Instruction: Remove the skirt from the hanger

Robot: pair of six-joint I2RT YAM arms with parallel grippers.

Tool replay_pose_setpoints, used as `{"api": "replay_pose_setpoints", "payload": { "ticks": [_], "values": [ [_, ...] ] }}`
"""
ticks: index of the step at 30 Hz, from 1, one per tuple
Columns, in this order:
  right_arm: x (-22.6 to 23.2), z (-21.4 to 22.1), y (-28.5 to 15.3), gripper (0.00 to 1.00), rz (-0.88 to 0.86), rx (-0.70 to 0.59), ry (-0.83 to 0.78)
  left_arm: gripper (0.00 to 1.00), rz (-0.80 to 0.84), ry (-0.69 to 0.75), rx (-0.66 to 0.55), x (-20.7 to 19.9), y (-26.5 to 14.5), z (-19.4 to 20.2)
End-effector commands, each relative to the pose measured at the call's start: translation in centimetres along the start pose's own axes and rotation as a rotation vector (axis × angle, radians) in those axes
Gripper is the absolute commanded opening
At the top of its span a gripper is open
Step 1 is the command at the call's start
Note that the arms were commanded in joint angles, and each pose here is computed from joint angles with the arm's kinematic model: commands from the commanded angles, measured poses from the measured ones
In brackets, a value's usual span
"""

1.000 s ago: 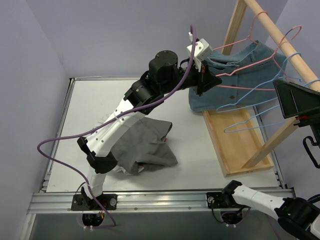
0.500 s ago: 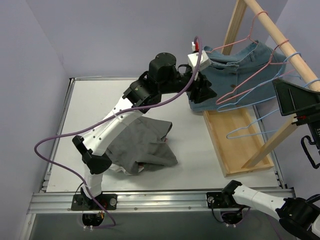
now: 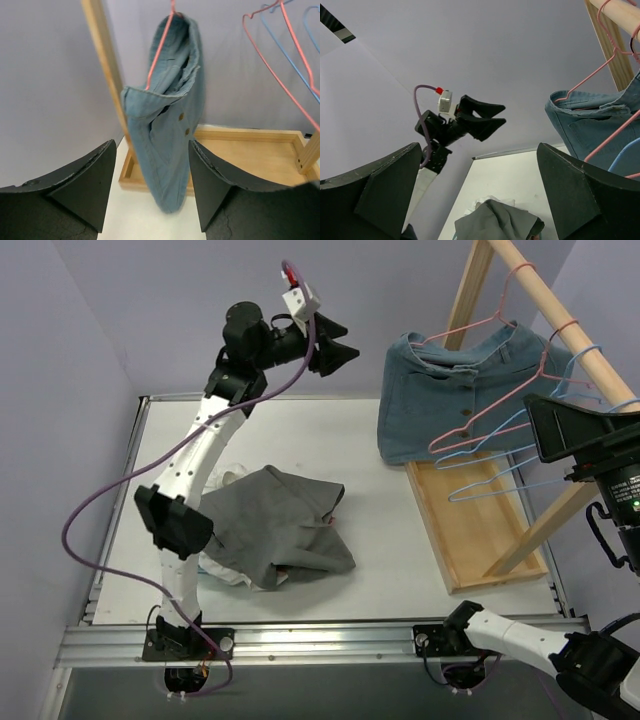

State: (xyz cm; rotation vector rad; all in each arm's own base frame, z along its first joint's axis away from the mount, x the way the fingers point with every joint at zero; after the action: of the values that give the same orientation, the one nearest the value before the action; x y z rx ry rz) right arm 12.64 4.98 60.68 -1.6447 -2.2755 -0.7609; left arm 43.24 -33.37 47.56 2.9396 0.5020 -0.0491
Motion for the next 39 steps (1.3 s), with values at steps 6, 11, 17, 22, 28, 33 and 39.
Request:
{"api": "replay_pose_setpoints", "payload": {
  "ticks": [6, 11, 17, 22, 28, 33, 39],
  "values": [
    [1.1, 0.5, 1.5, 0.95, -0.028, 0.003, 0.027, 0.70, 0.210, 0.004, -0.118, 1.6, 6.0, 4.7],
    [1.5, 0.6, 1.7, 0.95, -0.041, 0.011, 0.027, 0.74, 0.184, 0.010, -0.170, 2.0, 7.9, 5.6],
    [1.4, 0.7, 1.6, 0.94, -0.040, 0.015, 0.026, 0.81, 0.241, 0.001, -0.198, 0.1, 9.5, 6.7],
    [1.5, 1.1, 1.8, 0.94, -0.046, 0.021, 0.030, 0.84, 0.213, 0.018, -0.192, -0.8, 10.8, 7.4],
    [1.4, 0.8, 1.5, 0.94, -0.046, 0.017, 0.029, 0.86, 0.221, 0.009, -0.212, -2.4, 12.1, 7.8],
    [1.2, 0.7, 1.1, 0.94, -0.045, 0.013, 0.030, 0.81, 0.205, -0.008, -0.201, -3.1, 12.9, 8.5],
    [1.1, 0.8, 1.0, 0.94, -0.045, 0.010, 0.029, 0.61, 0.129, 0.020, -0.176, -4.4, 14.3, 9.0]
  ]
}}
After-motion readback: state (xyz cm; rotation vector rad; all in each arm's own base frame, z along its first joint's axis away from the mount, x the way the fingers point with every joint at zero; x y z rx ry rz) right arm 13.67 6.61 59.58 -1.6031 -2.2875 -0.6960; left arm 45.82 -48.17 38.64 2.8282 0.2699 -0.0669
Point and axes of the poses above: each gripper's point midway between its finger pads, its own y axis out along the fingers, its own x axis along the line the jaws close on, z = x × y, the point moved 3 cm from there along -y, back along the fingers, and after that the axes turned 7 degrees about -y, right-handed, at the moved point
